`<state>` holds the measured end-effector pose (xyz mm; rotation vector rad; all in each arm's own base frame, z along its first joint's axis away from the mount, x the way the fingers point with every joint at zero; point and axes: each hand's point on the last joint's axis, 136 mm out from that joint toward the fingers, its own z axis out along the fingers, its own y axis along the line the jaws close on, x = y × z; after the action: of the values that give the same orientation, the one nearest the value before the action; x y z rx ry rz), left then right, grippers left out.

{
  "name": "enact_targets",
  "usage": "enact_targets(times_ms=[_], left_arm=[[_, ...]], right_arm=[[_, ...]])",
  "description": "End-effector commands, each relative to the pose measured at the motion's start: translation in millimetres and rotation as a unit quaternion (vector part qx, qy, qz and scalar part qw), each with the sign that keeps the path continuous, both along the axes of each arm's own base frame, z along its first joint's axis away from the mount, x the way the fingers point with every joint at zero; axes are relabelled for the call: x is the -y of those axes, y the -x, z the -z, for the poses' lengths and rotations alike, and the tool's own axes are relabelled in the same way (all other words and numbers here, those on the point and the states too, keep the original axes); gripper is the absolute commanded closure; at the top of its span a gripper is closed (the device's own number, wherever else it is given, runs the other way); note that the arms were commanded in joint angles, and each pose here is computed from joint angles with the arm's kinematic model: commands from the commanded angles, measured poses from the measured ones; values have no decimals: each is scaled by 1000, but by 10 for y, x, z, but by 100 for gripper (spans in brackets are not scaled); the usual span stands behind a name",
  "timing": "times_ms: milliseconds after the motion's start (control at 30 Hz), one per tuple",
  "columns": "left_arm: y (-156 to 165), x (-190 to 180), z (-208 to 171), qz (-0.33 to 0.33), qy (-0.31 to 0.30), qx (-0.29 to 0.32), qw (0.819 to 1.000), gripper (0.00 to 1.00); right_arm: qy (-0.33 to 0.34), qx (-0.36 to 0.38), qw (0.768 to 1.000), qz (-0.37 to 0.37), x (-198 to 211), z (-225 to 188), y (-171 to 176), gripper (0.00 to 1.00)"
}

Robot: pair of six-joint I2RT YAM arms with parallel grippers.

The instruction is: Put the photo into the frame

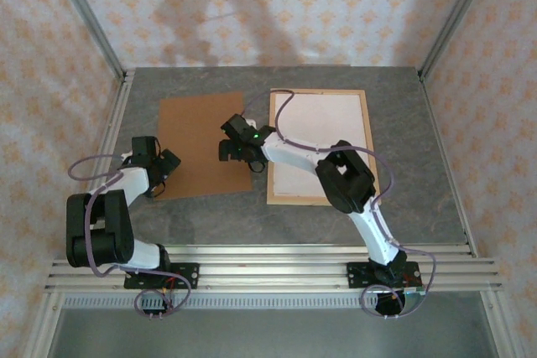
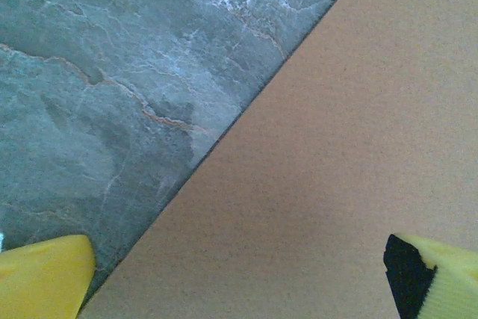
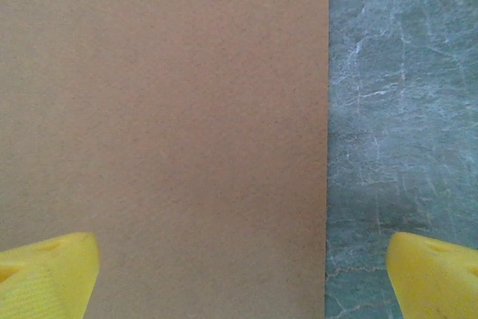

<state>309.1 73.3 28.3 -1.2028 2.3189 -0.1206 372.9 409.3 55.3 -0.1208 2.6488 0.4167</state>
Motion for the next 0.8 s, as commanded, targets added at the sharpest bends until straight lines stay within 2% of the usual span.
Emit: enact_targets(times_ms=[0,333,567,767], left_arm=[[-68,108,40,40,20,3,999,0],[-29,376,253,80,84,0,993,1],[-21,617,220,110,100,12,989,2],[-21,786,187,126,107,16,986,3]], right_arm=[[15,-9,1000,3,-31,96,21,2],[-32,-52,998,-27,-287,275,189,7],[-72,-50,994,-58,-484,119,270,13],[-107,-27,991,-77,-539,-214,290,13]])
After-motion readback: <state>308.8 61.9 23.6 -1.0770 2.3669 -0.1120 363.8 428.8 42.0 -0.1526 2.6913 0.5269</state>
